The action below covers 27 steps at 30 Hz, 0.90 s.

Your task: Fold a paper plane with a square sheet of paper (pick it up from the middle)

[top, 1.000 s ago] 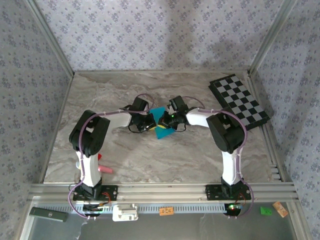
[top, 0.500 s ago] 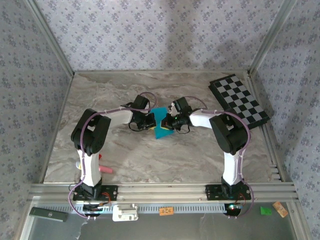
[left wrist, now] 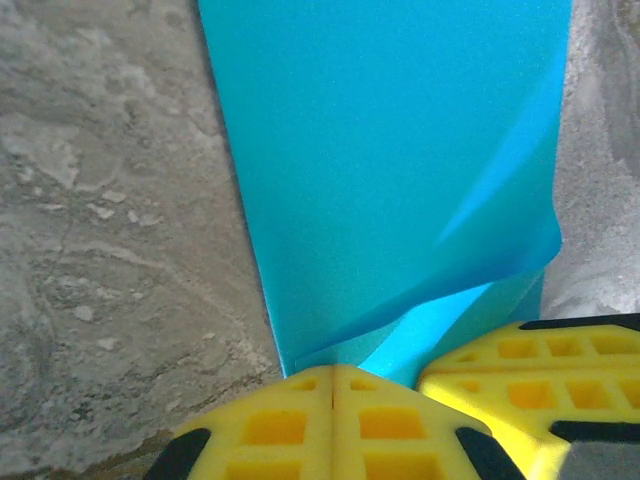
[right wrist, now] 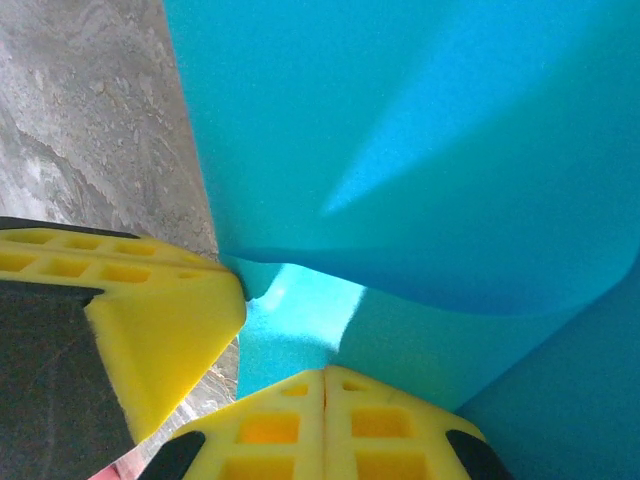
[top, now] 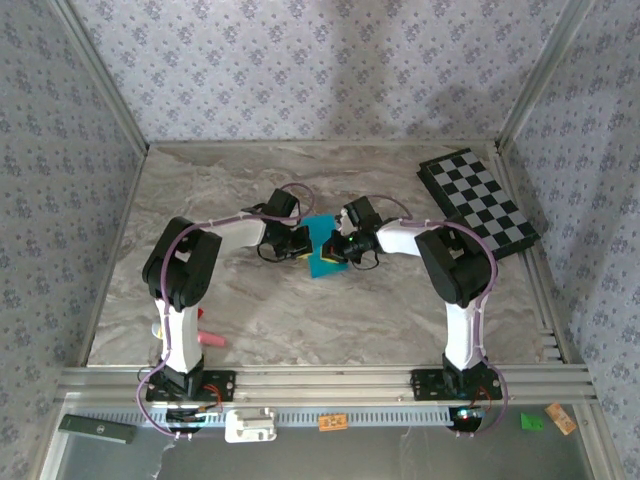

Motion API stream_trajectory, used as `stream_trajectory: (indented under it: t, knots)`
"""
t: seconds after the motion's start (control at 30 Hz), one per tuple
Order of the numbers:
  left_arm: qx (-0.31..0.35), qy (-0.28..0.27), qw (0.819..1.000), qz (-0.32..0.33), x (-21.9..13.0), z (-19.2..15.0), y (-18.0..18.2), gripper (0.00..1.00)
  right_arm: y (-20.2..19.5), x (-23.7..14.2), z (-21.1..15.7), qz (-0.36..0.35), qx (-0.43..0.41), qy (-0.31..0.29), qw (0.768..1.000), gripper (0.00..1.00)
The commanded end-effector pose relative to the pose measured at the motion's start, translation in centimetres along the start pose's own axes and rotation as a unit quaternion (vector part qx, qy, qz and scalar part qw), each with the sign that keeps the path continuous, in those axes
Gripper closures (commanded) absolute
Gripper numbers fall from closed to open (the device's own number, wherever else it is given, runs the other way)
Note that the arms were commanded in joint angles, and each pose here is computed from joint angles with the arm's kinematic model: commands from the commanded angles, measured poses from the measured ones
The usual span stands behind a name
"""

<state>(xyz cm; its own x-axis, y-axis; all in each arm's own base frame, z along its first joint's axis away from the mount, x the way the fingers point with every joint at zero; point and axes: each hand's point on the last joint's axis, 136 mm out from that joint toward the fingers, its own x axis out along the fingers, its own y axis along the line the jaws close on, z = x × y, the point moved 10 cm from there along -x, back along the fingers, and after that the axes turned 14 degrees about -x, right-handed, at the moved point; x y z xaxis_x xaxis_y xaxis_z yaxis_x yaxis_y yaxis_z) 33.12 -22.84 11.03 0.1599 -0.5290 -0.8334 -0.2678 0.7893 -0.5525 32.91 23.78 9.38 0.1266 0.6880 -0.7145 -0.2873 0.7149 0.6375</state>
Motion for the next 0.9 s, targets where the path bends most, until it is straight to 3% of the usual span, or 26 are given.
stream_trajectory:
  t: [0.0, 0.23, 0.4, 0.87]
  knots:
    - [0.019, -0.001, 0.999, -0.037, -2.0, 0.1, -2.1, 0.98, -1.6, 1.1, -1.9, -0.057, 0.029, 0.055, 0.996, 0.96]
    - [-0.026, -0.024, 0.996, -0.081, -3.8, -1.4, -1.9, 0.92, -2.2, 1.7, -2.7, -0.101, 0.063, 0.074, 0.990, 0.96]
    - [-0.056, 0.005, 0.992, -0.109, -2.9, -3.3, -1.3, 0.92, -2.3, 1.9, -2.7, -0.116, 0.072, 0.076, 0.988, 0.97]
    - [-0.070, 0.058, 0.994, -0.068, 0.0, -5.3, 0.4, 0.94, -2.7, 2.0, -2.6, -0.109, 0.086, 0.082, 0.987, 0.97]
